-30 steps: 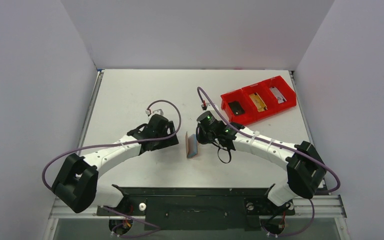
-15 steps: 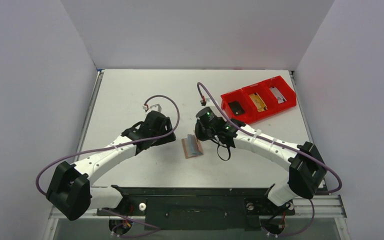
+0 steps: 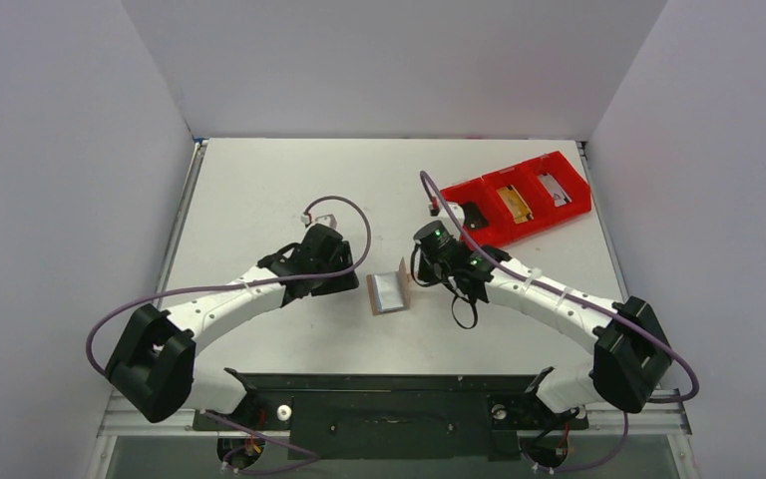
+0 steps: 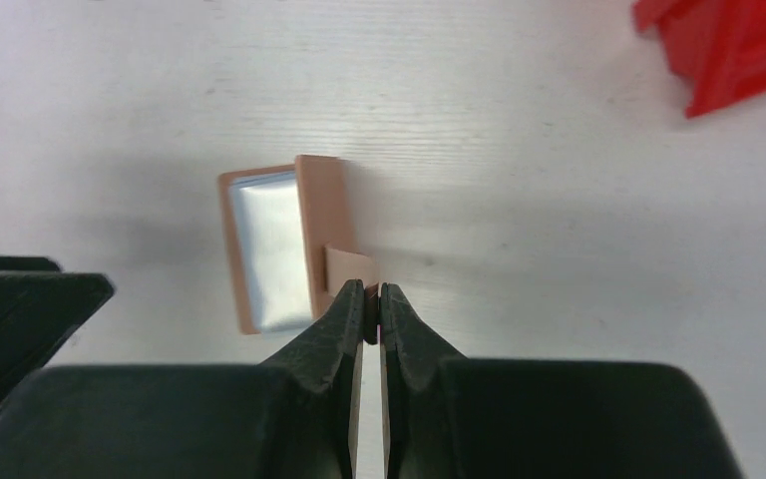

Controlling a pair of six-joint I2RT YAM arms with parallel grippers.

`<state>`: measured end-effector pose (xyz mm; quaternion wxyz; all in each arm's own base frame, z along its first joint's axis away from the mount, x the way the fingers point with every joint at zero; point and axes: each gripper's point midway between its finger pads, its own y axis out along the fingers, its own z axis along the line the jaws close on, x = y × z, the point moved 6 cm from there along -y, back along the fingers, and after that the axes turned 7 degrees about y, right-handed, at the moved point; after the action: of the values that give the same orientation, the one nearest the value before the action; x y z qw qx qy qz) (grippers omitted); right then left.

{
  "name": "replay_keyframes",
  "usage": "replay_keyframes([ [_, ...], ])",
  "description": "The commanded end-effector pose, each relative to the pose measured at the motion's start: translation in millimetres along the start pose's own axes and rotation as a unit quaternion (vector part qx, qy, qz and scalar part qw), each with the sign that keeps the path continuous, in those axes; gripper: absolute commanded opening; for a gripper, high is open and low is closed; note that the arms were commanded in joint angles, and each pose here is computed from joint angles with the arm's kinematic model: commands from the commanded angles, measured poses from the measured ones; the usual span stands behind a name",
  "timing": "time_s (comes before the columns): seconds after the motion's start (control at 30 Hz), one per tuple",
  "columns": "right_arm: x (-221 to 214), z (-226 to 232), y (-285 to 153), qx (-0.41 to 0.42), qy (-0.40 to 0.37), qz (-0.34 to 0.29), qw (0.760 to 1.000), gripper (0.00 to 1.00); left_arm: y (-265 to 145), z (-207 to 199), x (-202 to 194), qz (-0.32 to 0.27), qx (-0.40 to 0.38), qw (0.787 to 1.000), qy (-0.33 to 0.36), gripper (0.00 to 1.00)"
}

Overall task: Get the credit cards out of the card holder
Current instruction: Open the card holder at the center of the board.

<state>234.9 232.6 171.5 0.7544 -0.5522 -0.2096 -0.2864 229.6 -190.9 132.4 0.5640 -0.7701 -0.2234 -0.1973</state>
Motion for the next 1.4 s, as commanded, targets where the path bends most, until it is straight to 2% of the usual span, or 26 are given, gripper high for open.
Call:
replay_keyframes([
  [0.0, -3.1, -47.8, 10.6, -0.076, 0.000, -0.013, 0.997, 0.00, 1.0, -27.9, 16.0, -0.024, -0.043, 0.999, 0.013, 0.54],
  [0.2, -21.6, -69.8, 36.0, -0.092, -0.007, 0.011, 0.996, 0.00, 14.0, -37.3, 13.4, -0.015, -0.049, 0.999, 0.011, 0.50],
  [0.67, -54.6, -65.9, 73.4, -0.068, -0.006, 0.061, 0.996, 0.00, 24.6, -33.3, 8.8, -0.001, -0.029, 0.999, 0.013, 0.45],
  [1.07, -43.7, -37.1, 87.6, -0.013, -0.027, 0.067, 0.997, 0.00, 26.6, -19.7, 6.1, -0.006, -0.002, 1.000, -0.002, 0.37],
  [1.33, -20.7, -26.0, 82.4, -0.023, -0.041, 0.054, 0.997, 0.00, 24.7, -13.5, 13.6, -0.028, 0.015, 0.999, -0.019, 0.32],
  [1.37, -18.4, -25.8, 80.7, -0.025, -0.042, 0.052, 0.997, 0.03, 23.9, -11.5, 14.9, -0.033, 0.019, 0.999, -0.022, 0.32],
])
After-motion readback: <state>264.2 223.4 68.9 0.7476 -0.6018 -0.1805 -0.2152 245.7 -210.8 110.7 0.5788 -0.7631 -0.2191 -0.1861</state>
